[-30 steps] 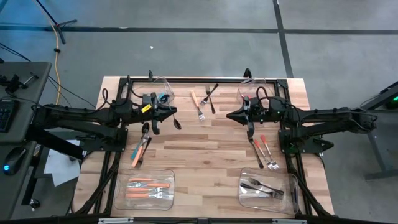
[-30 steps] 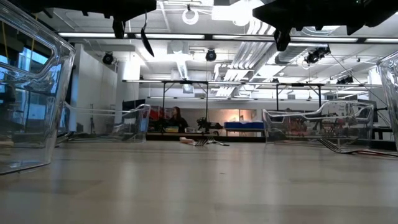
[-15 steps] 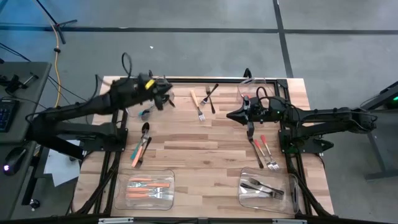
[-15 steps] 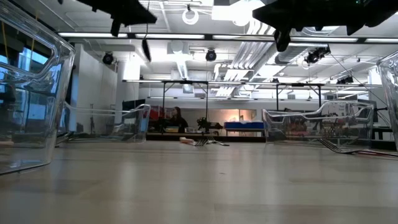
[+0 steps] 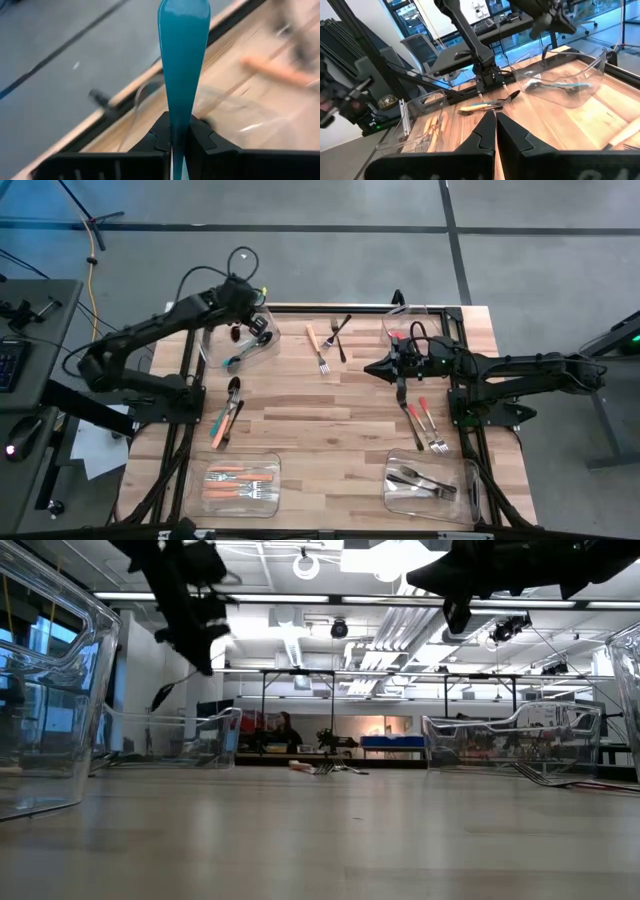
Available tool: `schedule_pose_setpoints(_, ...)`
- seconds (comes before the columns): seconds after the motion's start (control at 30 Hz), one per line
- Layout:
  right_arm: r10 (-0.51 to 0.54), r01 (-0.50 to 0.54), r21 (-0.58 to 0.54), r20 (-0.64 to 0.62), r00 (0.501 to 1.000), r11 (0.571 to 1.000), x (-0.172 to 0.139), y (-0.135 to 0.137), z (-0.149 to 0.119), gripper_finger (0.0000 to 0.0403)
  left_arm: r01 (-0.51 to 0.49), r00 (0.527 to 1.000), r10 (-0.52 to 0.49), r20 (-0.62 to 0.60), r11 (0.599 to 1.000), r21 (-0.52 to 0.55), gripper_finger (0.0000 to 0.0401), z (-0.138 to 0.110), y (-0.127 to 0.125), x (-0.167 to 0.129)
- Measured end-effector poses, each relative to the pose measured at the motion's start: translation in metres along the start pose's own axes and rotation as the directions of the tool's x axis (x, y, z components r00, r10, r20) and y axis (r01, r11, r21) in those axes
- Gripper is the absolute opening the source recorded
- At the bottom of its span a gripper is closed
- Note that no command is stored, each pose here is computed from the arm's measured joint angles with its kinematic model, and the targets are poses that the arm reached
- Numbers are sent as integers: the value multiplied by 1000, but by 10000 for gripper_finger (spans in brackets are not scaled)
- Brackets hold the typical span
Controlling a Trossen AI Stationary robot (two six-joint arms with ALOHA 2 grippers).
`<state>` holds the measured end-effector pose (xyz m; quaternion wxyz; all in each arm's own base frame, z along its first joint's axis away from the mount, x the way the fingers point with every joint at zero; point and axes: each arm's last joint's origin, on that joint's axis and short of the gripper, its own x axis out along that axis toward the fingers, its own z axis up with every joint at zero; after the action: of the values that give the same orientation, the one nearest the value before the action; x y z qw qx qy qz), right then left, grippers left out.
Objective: Sort silverware by color (type)
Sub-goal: Put the blue spoon into the top left transparent bin
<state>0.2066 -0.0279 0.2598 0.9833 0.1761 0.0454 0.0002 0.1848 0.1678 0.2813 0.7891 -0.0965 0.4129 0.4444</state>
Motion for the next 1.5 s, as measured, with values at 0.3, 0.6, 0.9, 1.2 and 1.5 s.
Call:
schedule_pose_setpoints(0.3, -21, 21, 6, -31, 999, 1000, 0, -1, -3, 0, -6, 970, 23, -242, 998, 69, 8, -13, -3, 51)
schedule_pose_setpoints(0.6, -35, 36, 12, -68, 997, 999, 0, -3, -7, 0, 85, 890, -28, -456, 991, 105, 8, -32, -9, 77)
schedule_pose_setpoints(0.9, -37, 37, 12, -68, 997, 999, 0, -3, -7, 0, 128, 847, -51, -530, 986, 110, 8, -40, -12, 89)
schedule_pose_setpoints(1.2, -36, 37, 12, -68, 997, 999, 0, -3, -7, 0, 157, 801, -68, -595, 982, 100, 10, -48, -18, 106)
schedule_pose_setpoints(1.5, -34, 35, 13, -69, 997, 999, 0, -3, -7, 0, 168, 774, -67, -629, 981, 102, 10, -53, -21, 116)
